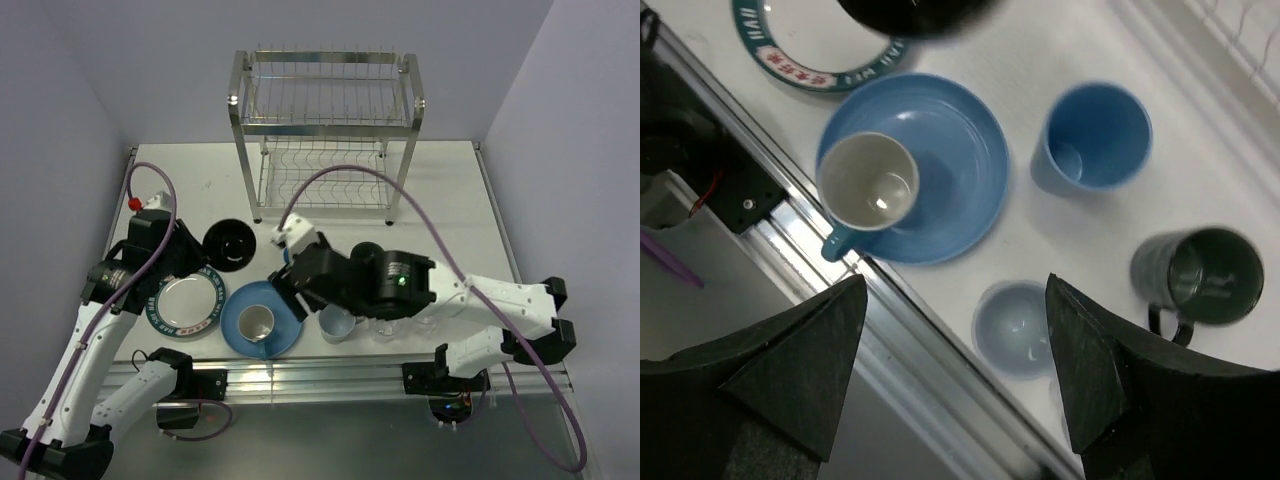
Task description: Load the mixed dishes into the dish rack
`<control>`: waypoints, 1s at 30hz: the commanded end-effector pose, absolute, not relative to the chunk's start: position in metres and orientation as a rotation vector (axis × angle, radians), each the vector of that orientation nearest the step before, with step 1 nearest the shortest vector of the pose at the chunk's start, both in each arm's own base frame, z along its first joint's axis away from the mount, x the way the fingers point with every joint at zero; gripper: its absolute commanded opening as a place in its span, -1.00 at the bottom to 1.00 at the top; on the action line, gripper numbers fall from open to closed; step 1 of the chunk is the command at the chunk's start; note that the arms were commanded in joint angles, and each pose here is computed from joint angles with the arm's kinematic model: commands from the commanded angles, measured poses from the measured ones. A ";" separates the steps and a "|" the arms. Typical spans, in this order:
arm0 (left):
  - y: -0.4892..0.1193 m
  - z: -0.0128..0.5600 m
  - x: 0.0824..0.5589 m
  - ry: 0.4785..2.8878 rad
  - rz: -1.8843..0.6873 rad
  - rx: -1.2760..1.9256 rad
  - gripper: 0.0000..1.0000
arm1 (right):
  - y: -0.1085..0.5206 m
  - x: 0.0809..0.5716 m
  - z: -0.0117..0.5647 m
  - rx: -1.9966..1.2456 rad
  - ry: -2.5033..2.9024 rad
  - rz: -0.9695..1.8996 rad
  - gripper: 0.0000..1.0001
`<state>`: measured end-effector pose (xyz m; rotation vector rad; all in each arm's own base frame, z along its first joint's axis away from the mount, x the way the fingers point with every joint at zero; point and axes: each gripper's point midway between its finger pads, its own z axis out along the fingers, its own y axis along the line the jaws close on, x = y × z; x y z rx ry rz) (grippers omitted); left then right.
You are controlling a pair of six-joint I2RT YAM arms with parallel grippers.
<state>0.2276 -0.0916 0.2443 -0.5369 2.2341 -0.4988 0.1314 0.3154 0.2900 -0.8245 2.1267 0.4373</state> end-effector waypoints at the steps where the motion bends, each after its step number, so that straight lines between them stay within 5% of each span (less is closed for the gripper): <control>1: -0.099 0.226 0.207 2.292 -0.560 -0.498 -1.00 | 0.333 0.129 0.341 -0.824 1.884 0.308 0.58; 9: -0.107 0.217 0.179 2.330 -0.659 -0.463 -1.00 | 0.404 0.090 0.302 -1.219 1.760 0.055 0.40; 30: -0.103 0.236 0.134 2.302 -0.735 -0.384 -1.00 | 0.459 0.084 0.224 -1.568 1.620 -0.127 0.46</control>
